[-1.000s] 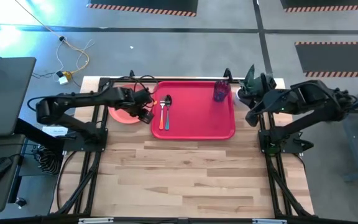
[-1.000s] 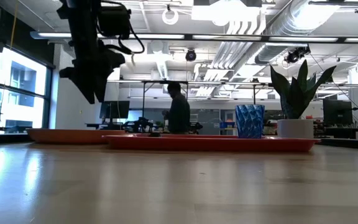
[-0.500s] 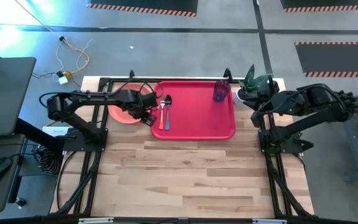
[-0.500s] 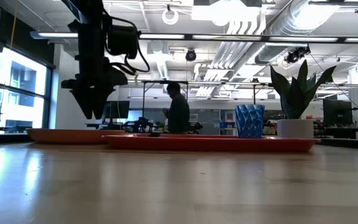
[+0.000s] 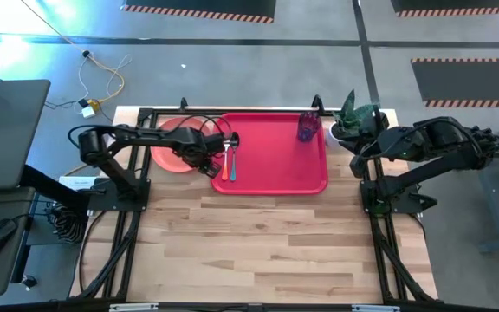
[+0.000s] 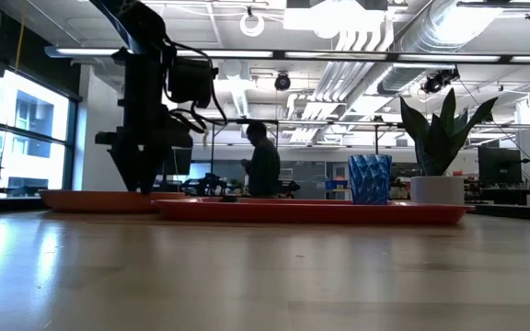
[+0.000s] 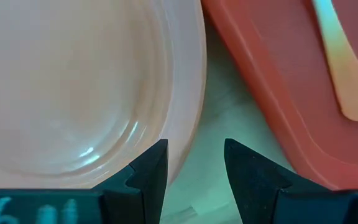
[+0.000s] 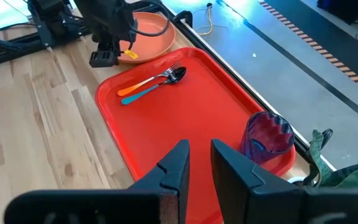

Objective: Pick and place plate/cup/fork/spoon on tray
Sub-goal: Put the plate on the serving tray to the right of the spoon

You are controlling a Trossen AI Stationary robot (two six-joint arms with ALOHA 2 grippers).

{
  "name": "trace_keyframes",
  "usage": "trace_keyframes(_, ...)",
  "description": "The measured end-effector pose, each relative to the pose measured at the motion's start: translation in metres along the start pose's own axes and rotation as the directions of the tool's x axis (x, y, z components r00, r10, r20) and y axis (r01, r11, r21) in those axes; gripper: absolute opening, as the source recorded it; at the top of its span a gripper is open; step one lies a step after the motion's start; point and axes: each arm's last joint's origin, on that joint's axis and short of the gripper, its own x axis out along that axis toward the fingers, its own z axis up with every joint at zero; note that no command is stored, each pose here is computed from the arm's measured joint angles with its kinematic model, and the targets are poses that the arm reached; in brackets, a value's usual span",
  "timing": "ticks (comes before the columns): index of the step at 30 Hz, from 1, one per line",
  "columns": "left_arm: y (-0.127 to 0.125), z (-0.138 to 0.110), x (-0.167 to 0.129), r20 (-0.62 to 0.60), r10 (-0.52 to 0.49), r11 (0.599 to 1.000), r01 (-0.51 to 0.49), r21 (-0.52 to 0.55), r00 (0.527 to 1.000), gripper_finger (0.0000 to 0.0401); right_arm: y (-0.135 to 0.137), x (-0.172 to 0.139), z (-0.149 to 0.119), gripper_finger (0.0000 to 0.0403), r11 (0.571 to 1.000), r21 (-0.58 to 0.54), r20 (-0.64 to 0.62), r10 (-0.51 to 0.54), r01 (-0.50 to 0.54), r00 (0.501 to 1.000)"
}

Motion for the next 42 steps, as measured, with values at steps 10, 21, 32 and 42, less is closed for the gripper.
trace_keyframes(10, -0.003, 0.002, 0.014, -0.023, 0.042, 0.999, -0.042, 0.007, 0.999, 0.0102, 0.0, 0.0, 0.0, 0.0058, 1.0, -0.004, -0.003, -0.001, 0.001, 1.0)
trace_keyframes(21, -0.003, 0.002, 0.015, -0.017, 0.067, 0.998, -0.066, 0.017, 0.998, 0.0007, 0.0, 0.0, -0.001, 0.0058, 1.0, -0.007, -0.006, -0.002, 0.002, 1.0)
trace_keyframes(32, -0.003, -0.002, 0.0, 0.025, 0.034, 0.999, -0.035, 0.021, 0.999, 0.0004, 0.0, 0.0, -0.001, 0.0058, 1.0, -0.007, -0.004, -0.006, 0.006, 1.0)
trace_keyframes(42, 0.006, -0.012, -0.044, 0.189, -0.057, 0.998, 0.049, 0.048, 0.98, 0.0003, -0.001, 0.0, 0.0, 0.0058, 0.998, 0.058, 0.01, -0.031, 0.031, 0.999)
